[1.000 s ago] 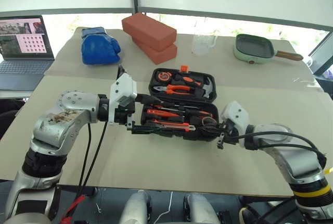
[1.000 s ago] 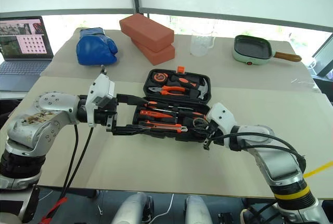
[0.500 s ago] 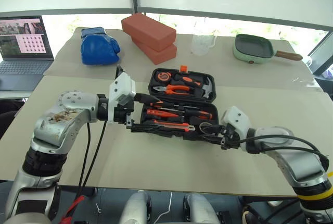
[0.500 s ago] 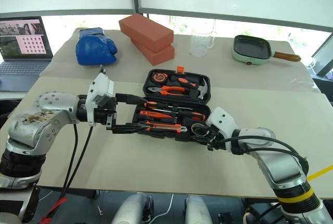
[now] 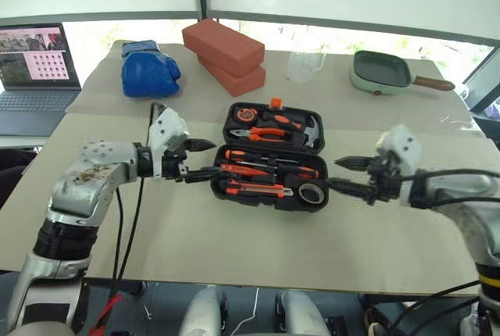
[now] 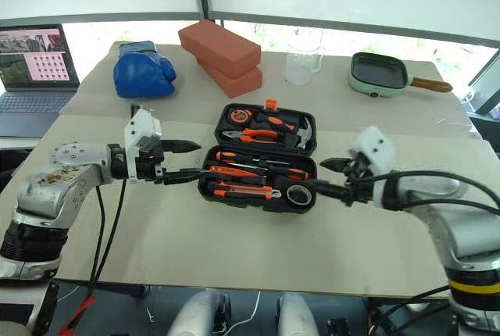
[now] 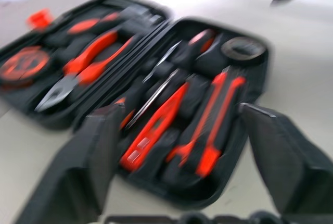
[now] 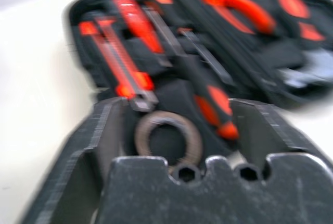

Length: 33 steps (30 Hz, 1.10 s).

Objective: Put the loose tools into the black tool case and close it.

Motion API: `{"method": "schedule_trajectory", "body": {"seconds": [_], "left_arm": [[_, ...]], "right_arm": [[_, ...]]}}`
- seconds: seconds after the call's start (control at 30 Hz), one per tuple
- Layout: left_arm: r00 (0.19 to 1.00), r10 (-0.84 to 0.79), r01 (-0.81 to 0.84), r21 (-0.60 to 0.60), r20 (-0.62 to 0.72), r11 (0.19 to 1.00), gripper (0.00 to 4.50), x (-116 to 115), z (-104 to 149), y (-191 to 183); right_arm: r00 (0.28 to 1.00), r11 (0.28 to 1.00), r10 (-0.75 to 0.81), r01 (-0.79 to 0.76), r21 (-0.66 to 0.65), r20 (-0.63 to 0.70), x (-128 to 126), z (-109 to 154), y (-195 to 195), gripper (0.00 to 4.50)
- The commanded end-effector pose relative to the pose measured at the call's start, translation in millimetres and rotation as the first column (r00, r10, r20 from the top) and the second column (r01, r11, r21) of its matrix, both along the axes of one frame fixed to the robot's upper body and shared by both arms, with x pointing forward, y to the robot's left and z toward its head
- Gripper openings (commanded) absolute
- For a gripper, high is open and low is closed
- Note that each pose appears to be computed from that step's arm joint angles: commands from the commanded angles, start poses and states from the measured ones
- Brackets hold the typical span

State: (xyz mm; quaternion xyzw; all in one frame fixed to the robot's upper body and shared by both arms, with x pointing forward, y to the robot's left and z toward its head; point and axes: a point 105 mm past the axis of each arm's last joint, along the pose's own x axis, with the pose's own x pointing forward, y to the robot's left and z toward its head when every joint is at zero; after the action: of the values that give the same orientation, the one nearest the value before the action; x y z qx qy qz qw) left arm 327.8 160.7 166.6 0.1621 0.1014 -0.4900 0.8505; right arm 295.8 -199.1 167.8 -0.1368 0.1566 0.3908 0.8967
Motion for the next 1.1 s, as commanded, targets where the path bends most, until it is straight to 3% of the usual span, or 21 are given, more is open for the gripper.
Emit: {"method": "schedule_trajectory", "body": {"seconds": [0.03,0.17,0.2,0.43,0.7,0.9,1.1], "left_arm": [[0.994,0.090,-0.094,0.054,0.060,0.994,1.84,11.7,-4.0,23.5],[0.985,0.159,-0.164,0.080,0.069,0.983,0.26,25.6,-14.6,34.4],[0.985,0.161,-0.166,0.084,0.067,0.982,0.03,29.8,-19.4,31.6],[0.991,0.124,-0.128,0.105,0.045,0.986,0.03,46.1,-40.3,4.8],[0.996,0.075,-0.079,0.095,0.040,0.992,0.03,47.8,-42.9,-11.8],[0.997,-0.065,0.065,0.005,0.032,0.998,0.03,23.2,-32.8,-30.8],[0.989,-0.148,0.149,0.006,-0.002,0.989,0.03,-4.3,-34.3,-33.3]], "right_arm": [[0.997,0.997,-0.073,0.073,0.001,0.040,10.7,2.6,-19.9,1.58],[0.991,0.990,-0.126,0.128,-0.050,0.032,22.6,-17.8,-34.3,0.17],[0.991,0.989,-0.134,0.136,-0.064,0.028,26.9,-24.5,-36.0,0.00],[0.994,0.988,-0.104,0.107,-0.111,0.030,47.1,-44.2,-25.2,0.00],[0.998,0.987,-0.029,0.039,-0.157,0.063,62.0,-49.0,-1.7,0.00],[0.994,0.988,0.076,-0.064,-0.141,0.079,52.4,-41.3,16.5,0.00],[0.981,0.973,0.179,-0.166,-0.162,0.071,30.0,-43.3,26.0,0.00]]}}
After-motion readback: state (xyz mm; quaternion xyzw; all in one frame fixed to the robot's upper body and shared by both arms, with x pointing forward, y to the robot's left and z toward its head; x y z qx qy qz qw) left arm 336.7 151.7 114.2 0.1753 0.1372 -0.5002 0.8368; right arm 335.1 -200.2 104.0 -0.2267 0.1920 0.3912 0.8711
